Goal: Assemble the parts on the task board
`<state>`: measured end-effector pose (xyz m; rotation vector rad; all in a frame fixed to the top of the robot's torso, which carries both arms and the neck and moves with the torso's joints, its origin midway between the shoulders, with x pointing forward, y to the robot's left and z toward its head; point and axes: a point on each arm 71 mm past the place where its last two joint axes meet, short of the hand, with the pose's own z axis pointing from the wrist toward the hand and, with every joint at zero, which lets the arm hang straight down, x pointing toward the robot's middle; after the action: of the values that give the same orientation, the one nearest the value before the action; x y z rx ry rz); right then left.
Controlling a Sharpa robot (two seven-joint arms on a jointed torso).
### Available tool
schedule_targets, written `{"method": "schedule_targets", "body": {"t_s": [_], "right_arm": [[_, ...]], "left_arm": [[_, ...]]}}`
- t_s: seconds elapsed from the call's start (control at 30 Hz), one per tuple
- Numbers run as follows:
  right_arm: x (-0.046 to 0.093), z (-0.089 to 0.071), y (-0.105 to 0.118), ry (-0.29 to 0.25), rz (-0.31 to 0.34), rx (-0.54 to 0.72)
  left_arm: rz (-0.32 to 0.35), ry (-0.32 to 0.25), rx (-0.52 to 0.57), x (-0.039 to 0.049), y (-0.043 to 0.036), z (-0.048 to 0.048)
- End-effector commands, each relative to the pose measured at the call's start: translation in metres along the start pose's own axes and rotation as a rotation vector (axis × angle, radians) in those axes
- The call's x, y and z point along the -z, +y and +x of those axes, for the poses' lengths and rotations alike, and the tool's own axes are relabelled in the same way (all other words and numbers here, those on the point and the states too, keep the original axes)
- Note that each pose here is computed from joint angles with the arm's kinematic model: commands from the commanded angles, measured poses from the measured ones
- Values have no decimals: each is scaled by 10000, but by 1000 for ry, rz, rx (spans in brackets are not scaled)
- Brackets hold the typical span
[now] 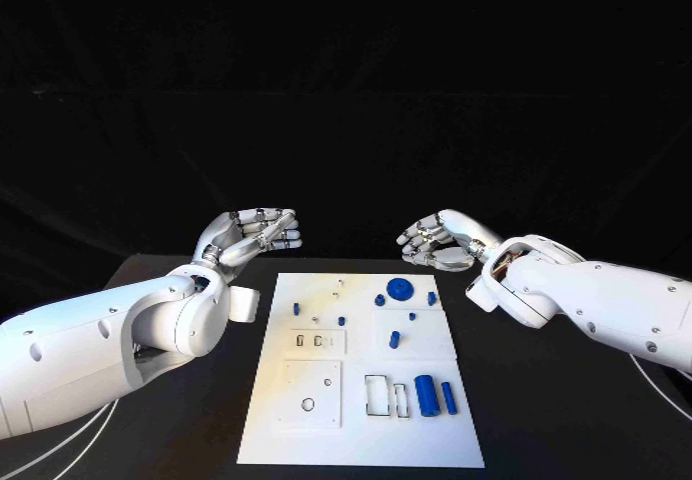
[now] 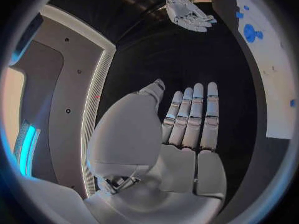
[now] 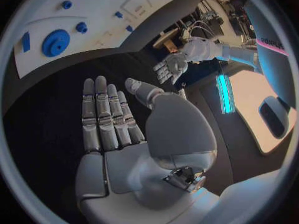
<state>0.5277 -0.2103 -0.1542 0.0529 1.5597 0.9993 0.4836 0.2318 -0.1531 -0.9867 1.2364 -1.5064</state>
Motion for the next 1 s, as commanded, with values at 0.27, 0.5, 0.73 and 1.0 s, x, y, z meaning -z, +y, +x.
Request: {"method": "schedule_targets", "body": {"t_s": [0.27, 0.5, 0.73, 1.0], "right_arm": [[-117, 132, 115, 201, 14, 443], [-183, 171, 144, 217, 33, 556], [-216, 198, 174, 219, 32, 594], [-230, 248, 201, 241, 28, 603]], "left_arm": [[12, 96, 22, 99, -116, 182], [18, 117, 37, 147, -173, 253], [24, 117, 43, 160, -209, 277], [26, 112, 47, 160, -219, 281]]}}
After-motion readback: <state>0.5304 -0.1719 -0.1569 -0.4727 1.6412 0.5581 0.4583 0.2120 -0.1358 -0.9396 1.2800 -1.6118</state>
